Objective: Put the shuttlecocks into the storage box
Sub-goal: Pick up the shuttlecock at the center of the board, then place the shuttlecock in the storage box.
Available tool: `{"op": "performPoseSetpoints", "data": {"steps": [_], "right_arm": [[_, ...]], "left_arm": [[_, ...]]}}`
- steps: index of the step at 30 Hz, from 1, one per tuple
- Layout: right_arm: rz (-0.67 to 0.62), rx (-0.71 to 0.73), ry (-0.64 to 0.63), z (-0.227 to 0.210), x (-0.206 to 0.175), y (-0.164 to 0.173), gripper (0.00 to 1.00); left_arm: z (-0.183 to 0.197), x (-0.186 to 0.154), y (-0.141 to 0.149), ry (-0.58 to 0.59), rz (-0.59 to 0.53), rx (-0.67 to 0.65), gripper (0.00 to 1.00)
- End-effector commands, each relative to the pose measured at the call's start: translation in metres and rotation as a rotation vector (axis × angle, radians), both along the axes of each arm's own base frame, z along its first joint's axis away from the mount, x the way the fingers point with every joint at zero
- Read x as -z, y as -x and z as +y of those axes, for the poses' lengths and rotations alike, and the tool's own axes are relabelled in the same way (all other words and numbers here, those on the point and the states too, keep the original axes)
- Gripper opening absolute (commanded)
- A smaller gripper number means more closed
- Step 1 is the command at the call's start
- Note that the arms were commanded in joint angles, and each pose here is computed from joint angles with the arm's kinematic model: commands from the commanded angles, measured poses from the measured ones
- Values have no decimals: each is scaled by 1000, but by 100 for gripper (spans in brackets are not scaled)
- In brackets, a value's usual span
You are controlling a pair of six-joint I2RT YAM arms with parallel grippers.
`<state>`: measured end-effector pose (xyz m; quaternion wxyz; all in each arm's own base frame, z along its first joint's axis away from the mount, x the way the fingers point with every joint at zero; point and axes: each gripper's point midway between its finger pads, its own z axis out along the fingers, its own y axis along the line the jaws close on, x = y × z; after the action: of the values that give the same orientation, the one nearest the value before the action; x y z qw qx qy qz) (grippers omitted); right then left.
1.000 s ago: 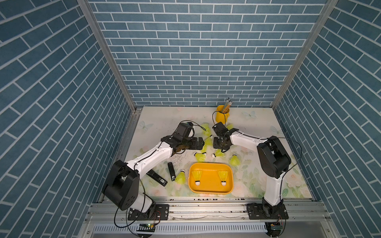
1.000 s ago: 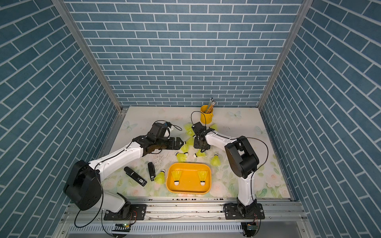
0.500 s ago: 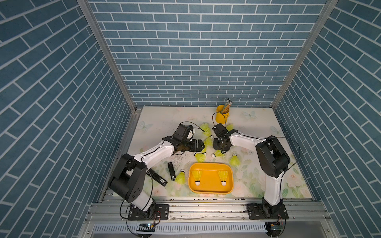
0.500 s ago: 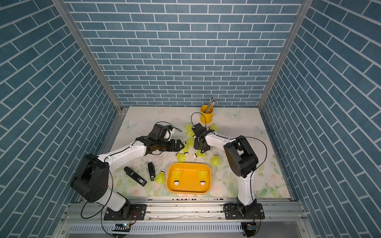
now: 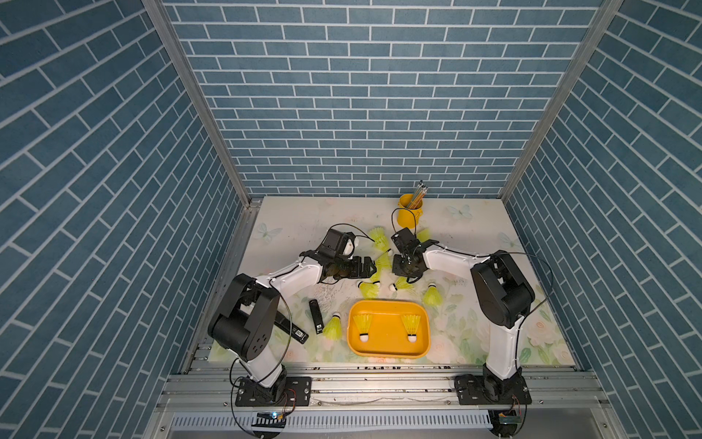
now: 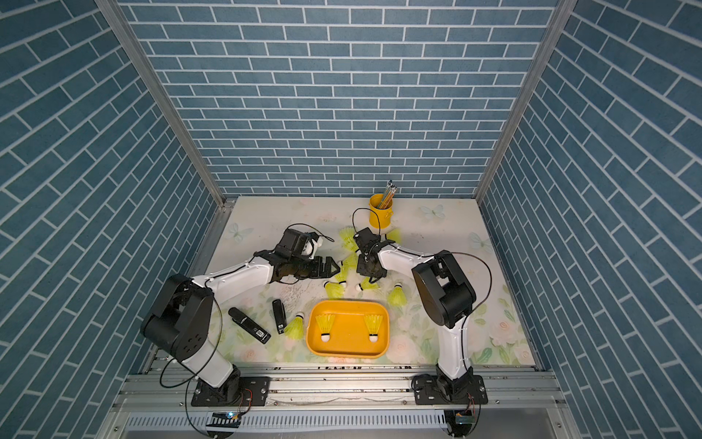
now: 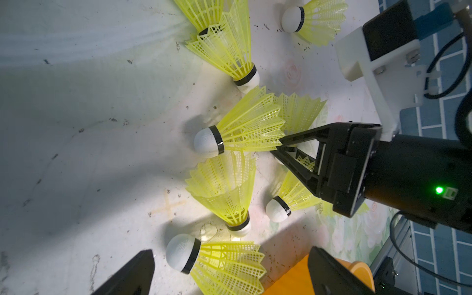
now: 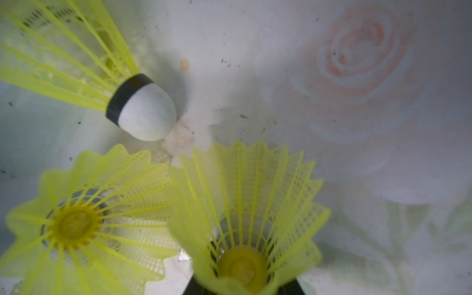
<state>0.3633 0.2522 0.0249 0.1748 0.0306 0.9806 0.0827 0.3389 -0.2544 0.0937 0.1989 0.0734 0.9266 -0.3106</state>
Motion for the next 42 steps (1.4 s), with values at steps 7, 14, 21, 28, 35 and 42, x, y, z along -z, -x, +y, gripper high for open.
{"op": "performPoseSetpoints", "data": {"steps": [7,14,21,28,35,42], "right_arm": [[-90,26,43,-19,-37,-4,15],[-143,19,39,-23,-70,-5,15],[-174,-20,-18,-23,-107,15,15],[-110,-176,-77,4,-131,94,16],[20,-262,-168,17,-117,183,16],[135,-354,-178,29,-89,236,16]], "left_arm": [[2,-7,-3,18,-23,-7,100],[3,-17,-3,24,-43,-20,99],[-2,-34,15,36,-60,1,99],[0,-51,60,35,-53,23,99],[13,-49,105,5,-14,3,98],[20,-33,144,2,43,-5,98]]}}
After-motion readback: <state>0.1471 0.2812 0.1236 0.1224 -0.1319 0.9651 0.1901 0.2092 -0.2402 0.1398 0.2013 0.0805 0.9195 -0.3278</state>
